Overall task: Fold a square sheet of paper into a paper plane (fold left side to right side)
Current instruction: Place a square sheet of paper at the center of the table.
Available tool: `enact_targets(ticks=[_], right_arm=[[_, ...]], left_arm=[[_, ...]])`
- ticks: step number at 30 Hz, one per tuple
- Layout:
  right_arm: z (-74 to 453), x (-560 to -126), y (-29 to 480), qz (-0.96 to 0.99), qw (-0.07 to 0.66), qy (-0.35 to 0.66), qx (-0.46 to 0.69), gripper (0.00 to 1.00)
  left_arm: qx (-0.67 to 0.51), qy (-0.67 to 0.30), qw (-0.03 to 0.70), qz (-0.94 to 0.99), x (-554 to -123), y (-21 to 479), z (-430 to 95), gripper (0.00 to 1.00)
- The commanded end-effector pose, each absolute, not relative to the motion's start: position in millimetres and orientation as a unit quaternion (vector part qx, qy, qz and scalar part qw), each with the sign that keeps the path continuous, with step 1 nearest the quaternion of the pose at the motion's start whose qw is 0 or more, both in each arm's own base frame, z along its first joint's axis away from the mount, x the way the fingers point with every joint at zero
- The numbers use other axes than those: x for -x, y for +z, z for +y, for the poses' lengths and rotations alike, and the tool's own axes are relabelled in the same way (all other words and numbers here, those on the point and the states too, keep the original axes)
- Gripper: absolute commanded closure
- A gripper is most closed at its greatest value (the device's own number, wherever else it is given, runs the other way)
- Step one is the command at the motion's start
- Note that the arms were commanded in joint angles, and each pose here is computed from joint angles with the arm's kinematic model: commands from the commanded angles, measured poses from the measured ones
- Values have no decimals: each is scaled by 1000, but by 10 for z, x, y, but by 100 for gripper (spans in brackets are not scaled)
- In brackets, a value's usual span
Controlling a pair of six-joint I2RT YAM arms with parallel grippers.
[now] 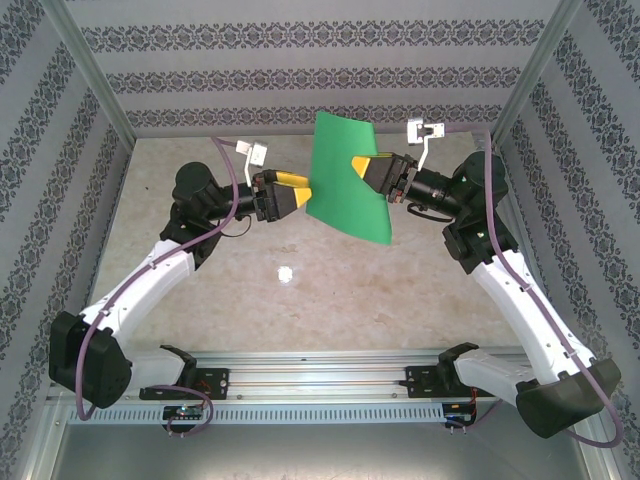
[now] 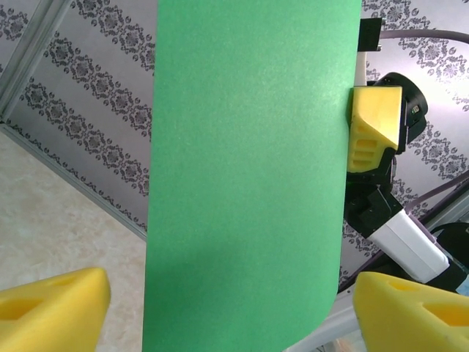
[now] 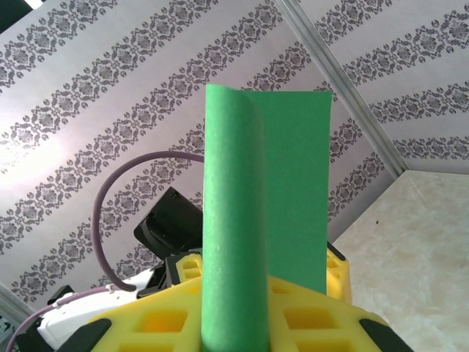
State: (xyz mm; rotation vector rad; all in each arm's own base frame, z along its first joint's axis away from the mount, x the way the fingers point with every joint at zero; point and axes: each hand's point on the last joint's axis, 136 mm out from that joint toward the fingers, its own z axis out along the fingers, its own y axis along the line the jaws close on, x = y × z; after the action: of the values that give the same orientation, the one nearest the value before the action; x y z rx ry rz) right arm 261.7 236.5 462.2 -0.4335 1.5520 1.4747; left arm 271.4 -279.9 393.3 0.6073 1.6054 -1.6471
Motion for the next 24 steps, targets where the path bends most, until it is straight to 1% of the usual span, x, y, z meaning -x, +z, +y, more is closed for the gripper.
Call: enact_targets(ticks=[1,6,11,14,17,20,22,24], right_arm=[[2392,-2521,4749,610,466,611,194,79],[2409,-2541,4713,612,461,613,192,79],[2394,-2585,4633,624,466,599,188,79],[2374,-2636,4551,636,468,585,183,78],[2310,-2712,4431,654,474,565,171,76],[2180,-2847,4244,683,482,530,143,71],[2042,-2973,4049,713,487,491,113,63],[1867,-3100,3778,753,484,438,79,51]], left_arm=[[-270,-647,381,603,-2634,4067,-2877,22],[-275,-647,379,602,-2623,4058,-2903,42],[-272,-643,381,607,-2630,4035,-2896,71],[-268,-638,383,611,-2641,4017,-2890,86],[-261,-628,386,623,-2659,3966,-2874,97],[-246,-611,386,646,-2702,3848,-2849,100],[-223,-592,376,677,-2783,3686,-2827,100],[-194,-576,354,710,-2861,3450,-2819,100]])
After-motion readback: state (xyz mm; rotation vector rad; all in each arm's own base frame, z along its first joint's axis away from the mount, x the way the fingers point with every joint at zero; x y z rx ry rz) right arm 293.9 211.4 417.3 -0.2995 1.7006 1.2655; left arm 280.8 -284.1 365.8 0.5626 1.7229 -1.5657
